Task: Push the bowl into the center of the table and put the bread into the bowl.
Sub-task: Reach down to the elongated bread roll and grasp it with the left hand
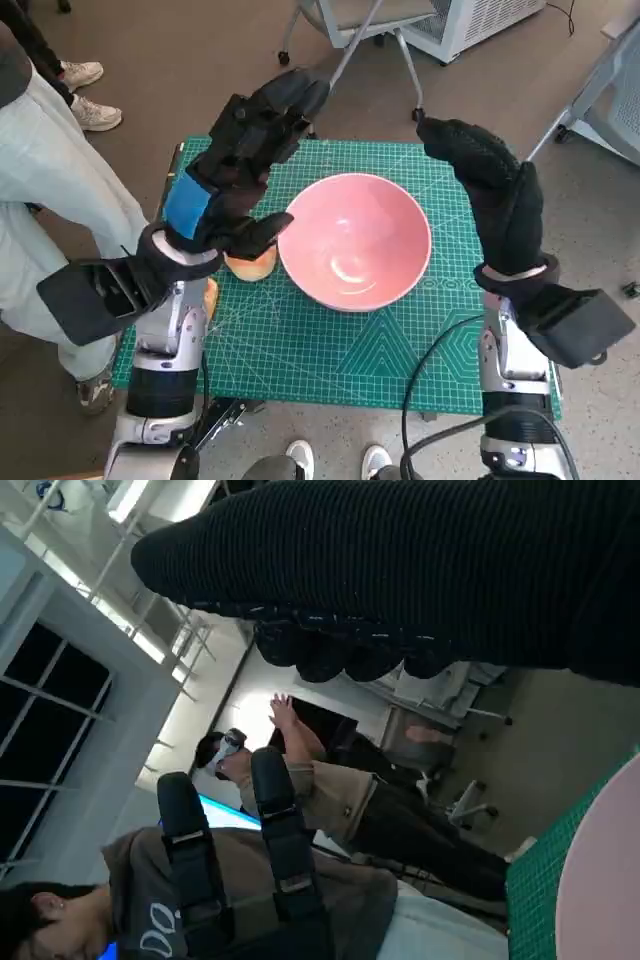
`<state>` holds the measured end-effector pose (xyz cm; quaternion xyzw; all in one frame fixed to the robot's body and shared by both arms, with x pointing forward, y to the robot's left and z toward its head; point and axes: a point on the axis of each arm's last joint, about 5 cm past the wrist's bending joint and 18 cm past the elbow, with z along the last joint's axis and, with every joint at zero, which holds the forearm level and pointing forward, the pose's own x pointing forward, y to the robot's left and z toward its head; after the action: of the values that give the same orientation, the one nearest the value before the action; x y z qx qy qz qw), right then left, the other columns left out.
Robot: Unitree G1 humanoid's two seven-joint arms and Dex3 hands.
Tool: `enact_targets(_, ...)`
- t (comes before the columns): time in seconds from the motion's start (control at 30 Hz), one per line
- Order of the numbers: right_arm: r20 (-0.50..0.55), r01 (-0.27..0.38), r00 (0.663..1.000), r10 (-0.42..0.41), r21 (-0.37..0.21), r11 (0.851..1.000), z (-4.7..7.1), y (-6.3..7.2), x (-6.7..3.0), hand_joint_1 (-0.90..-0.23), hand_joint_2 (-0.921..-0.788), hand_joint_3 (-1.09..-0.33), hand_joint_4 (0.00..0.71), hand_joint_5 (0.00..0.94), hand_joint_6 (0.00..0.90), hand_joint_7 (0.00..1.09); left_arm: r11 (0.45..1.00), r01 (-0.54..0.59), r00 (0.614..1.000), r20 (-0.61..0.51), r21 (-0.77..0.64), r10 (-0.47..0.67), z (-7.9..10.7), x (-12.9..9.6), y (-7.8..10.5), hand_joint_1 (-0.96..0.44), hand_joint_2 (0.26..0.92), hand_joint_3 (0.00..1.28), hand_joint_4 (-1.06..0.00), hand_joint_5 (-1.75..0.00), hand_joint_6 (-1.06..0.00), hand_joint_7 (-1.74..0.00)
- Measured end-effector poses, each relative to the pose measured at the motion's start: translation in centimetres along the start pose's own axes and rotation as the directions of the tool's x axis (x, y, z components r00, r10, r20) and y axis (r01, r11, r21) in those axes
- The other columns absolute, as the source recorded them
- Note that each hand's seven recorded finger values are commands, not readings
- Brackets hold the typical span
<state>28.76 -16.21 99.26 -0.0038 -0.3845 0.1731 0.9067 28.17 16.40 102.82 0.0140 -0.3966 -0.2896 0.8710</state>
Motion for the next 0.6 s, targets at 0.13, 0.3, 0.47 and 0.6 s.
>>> enact_targets(0.13, 0.007, -0.001, 1.000, 0.001, 0.000, 1.000, 0.1, 0.1, 0.09, -0.710, -0.921, -0.760, 0.213, 0.000, 0.105, 0.49, 0.993, 0.044, 0.999, -0.021, 0.109, -0.042, 1.0, -0.5, 0.9, -0.66, 0.921, 0.41, -0.17, -0.01, 0.00, -0.52)
enact_targets(0.3, 0.012, 0.004, 1.000, -0.004, -0.001, 1.000, 0.2, 0.1, 0.07, -0.709, -0.921, -0.763, 0.212, 0.000, 0.099, 0.50, 0.926, 0.139, 0.987, -0.129, 0.352, -0.099, 3.1, -2.2, 3.3, -0.67, 0.921, 0.40, -0.18, -0.02, 0.00, -0.54)
enact_targets(0.47, 0.006, 0.012, 1.000, -0.012, 0.002, 1.000, 0.2, 0.0, -0.07, -0.709, -0.921, -0.763, 0.208, 0.000, 0.095, 0.51, 0.848, 0.187, 0.963, -0.265, 0.495, -0.057, 6.2, -4.6, 6.0, -0.63, 0.904, 0.19, -0.17, -0.01, -0.01, -0.54)
enact_targets(0.6, 0.003, 0.018, 1.000, -0.018, 0.006, 1.000, 0.2, -0.1, -0.13, -0.708, -0.921, -0.765, 0.207, 0.000, 0.091, 0.51, 0.812, 0.218, 0.934, -0.356, 0.541, -0.014, 8.3, -5.8, 7.3, -0.57, 0.878, 0.07, -0.17, 0.00, -0.07, -0.48)
